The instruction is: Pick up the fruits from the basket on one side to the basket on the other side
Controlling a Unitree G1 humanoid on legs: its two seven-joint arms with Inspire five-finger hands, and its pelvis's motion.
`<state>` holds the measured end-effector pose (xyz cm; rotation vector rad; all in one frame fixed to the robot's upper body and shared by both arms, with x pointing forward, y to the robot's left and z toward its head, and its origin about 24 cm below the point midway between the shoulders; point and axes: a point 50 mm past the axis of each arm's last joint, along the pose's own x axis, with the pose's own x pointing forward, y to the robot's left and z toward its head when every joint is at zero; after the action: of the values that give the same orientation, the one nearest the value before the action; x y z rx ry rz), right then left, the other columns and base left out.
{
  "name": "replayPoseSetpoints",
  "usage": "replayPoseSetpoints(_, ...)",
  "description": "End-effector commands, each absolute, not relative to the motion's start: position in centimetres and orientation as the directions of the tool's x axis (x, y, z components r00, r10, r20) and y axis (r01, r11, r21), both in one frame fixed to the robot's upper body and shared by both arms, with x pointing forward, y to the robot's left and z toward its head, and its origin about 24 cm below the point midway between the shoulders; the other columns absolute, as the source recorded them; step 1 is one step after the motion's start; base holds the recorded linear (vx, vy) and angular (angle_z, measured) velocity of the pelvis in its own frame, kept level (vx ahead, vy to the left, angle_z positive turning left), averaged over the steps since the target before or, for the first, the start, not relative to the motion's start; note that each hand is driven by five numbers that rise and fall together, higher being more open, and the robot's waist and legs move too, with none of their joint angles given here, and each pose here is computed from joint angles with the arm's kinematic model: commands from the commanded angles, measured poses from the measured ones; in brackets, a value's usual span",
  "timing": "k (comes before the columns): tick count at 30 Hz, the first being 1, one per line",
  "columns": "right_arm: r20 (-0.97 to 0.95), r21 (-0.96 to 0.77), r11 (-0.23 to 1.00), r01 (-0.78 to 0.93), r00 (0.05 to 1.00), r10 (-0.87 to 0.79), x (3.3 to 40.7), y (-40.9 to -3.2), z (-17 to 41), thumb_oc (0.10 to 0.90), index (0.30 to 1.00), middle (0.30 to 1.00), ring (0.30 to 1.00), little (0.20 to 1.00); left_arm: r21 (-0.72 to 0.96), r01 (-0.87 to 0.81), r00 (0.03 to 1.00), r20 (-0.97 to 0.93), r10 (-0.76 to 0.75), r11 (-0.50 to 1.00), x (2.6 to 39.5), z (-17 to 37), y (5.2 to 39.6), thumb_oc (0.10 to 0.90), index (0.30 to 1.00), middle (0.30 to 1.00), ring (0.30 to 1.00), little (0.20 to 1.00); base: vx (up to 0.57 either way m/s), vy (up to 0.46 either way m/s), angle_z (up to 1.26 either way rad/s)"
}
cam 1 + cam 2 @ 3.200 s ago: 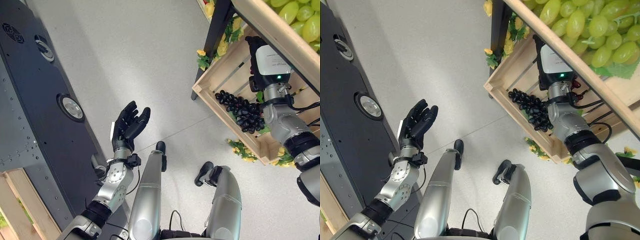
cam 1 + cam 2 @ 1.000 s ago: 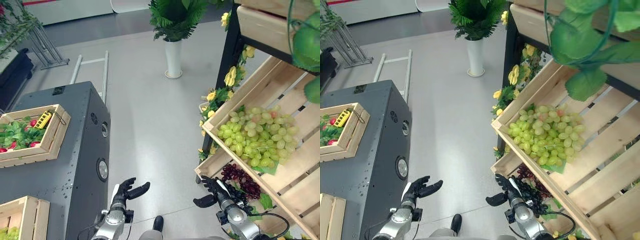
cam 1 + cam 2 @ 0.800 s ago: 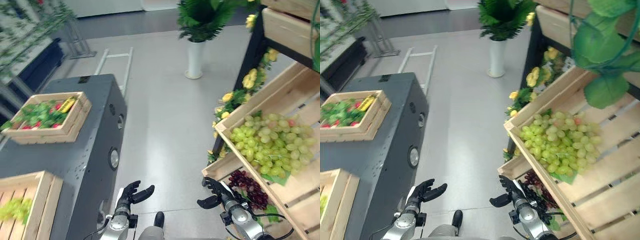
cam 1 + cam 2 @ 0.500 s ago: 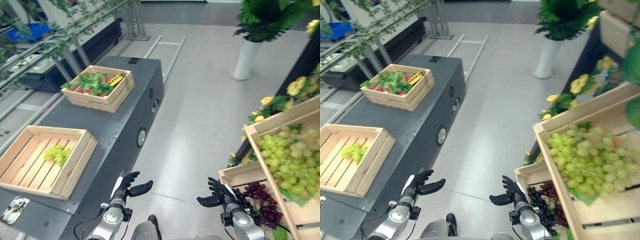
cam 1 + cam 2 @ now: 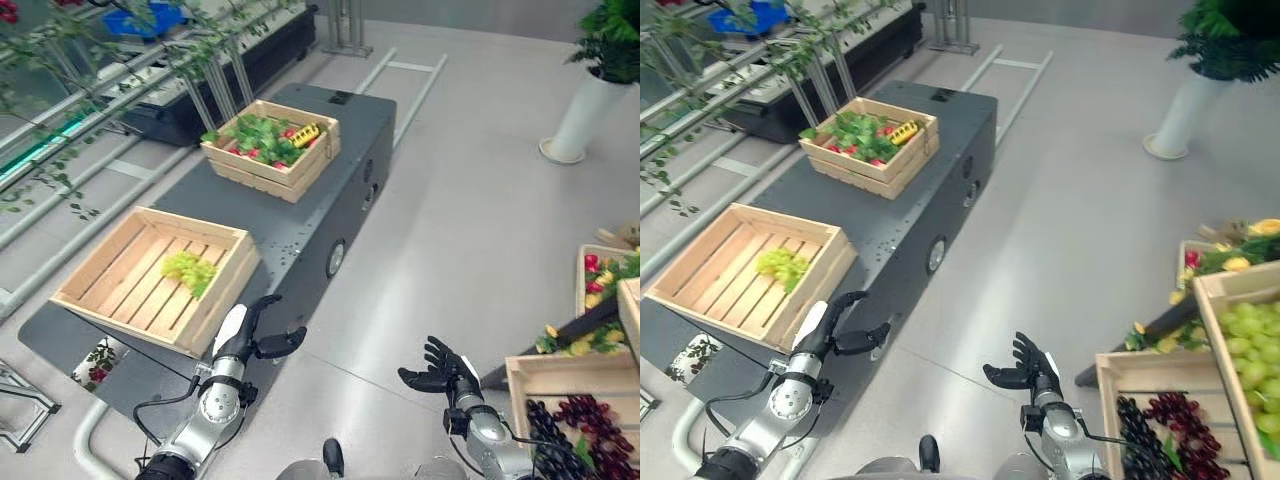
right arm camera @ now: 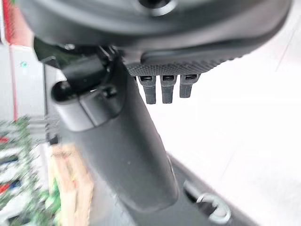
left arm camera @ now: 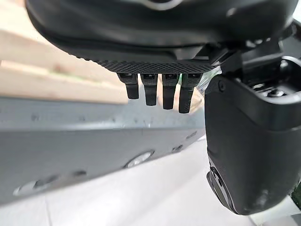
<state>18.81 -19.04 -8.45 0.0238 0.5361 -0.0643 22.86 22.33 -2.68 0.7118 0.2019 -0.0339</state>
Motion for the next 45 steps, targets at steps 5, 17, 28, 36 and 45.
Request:
replayPoseSetpoints(5,-0.182,0.109,0.986,0.127,0.977,-0.106,22.4,-18.9,-3.6,0.8,0.9,0.9,0.9,0.9,0.638,0.001,0.987,0.125,-0.105,0.77,26.6,3.5,20.6,0.8,0.9,0.9,0.9,0.9,0.06,-0.276,0.9)
replayPoseSetpoints(17,-0.284,0.079,0.994,0.078,0.957,-0.053,22.3,-19.2,-4.9,0.8,0.9,0.9,0.9,0.9,0.515,0.082,0.997,-0.031,-0.076,0.853,23.5,-0.9,19.0,0.8,0.9,0.9,0.9,0.9,0.09,-0.2,0.39)
replayPoseSetpoints(28,-0.262,-0.008,0.998,-0.058,0.964,0.054,22.2,-18.3,-4.3,0.8,0.9,0.9,0.9,0.9,0.489,0.112,0.993,-0.016,-0.119,0.865,24.5,-0.2,18.7,0.8,0.9,0.9,0.9,0.9,0.07,0.103,0.33)
replayPoseSetpoints(36,-0.249,0.066,0.997,-0.05,0.966,0.065,21.6,-17.5,-4.9,0.8,0.9,0.9,0.9,0.9,0.575,0.154,0.979,0.018,-0.201,0.803,25.8,0.6,17.0,0.8,0.9,0.9,0.9,0.9,0.17,0.431,0.16)
replayPoseSetpoints(45,-0.17,0.077,0.978,-0.193,0.964,0.204,20.4,-16.4,-4.1,0.8,0.9,0.9,0.9,0.9,0.615,0.089,0.964,0.146,-0.224,0.784,26.1,3.2,18.3,0.8,0.9,0.9,0.9,0.9,0.16,0.183,0.32)
